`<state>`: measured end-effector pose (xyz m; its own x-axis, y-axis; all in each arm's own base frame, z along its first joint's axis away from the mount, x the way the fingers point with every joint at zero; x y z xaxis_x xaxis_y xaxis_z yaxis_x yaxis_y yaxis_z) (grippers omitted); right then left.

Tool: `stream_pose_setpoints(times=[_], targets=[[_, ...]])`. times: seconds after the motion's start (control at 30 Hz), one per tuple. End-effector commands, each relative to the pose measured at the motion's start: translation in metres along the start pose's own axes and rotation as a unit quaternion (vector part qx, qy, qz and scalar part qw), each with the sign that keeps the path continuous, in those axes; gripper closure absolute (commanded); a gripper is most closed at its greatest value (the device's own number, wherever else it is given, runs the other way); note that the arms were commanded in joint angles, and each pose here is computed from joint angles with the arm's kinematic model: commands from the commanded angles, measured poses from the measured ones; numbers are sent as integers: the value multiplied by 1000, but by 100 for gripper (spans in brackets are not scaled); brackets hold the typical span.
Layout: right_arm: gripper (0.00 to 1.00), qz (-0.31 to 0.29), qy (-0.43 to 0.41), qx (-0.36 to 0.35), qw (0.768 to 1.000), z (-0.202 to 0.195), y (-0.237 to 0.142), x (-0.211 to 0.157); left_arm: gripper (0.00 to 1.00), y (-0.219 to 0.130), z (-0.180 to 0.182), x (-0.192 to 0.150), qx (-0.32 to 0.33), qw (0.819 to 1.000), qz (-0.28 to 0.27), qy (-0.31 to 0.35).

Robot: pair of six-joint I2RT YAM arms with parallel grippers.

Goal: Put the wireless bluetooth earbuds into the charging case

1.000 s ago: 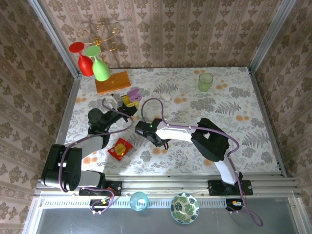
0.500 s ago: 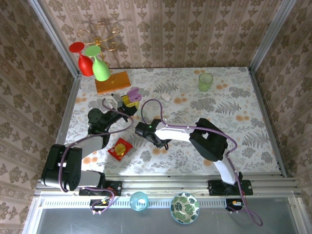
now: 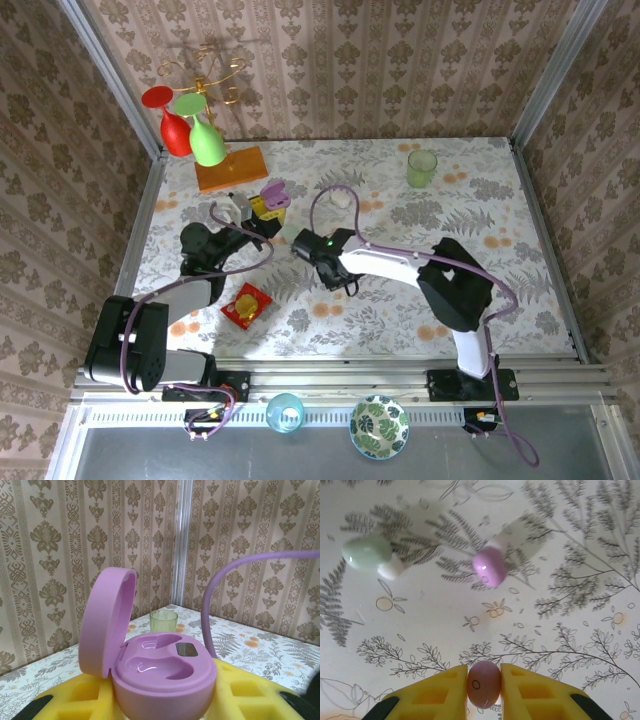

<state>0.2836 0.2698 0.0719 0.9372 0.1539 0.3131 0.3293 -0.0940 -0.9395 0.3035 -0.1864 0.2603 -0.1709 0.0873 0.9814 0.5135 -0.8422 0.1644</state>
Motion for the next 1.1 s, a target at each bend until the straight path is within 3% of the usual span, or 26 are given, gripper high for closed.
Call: stream_pose_setpoints(times=[0.0, 0.17, 0.53, 0.77, 1.07], targets=[[78, 20, 80, 74, 994, 0, -11, 1, 81, 0, -5, 3, -13, 1000, -6, 7], [79, 37, 158, 166, 973, -8, -17, 7, 81, 4, -11, 0, -30, 1000, -2, 2], [79, -3, 174, 218, 960, -35, -62, 25, 81, 16, -32, -9, -91, 996, 9, -12], [78, -114, 91, 334, 931, -26, -129, 48, 82, 22, -44, -12, -130, 991, 8, -23], [78, -214, -11, 461, 861, -4, -206, 68, 83, 23, -68, -8, -198, 980, 7, -29]])
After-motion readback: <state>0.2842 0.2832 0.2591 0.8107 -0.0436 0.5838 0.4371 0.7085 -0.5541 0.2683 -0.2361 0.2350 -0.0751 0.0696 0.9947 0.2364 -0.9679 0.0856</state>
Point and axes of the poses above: each hand's point on the last joint's axis, 136 mm out from that joint toward the fingers, its own y axis out along the fingers, its own z axis along the line the jaws close on, x = y × z, the point moved 2 cm from there along -y, back along the fingers, and after that the axes turned 8 degrees about y, right-handed, at the moved point
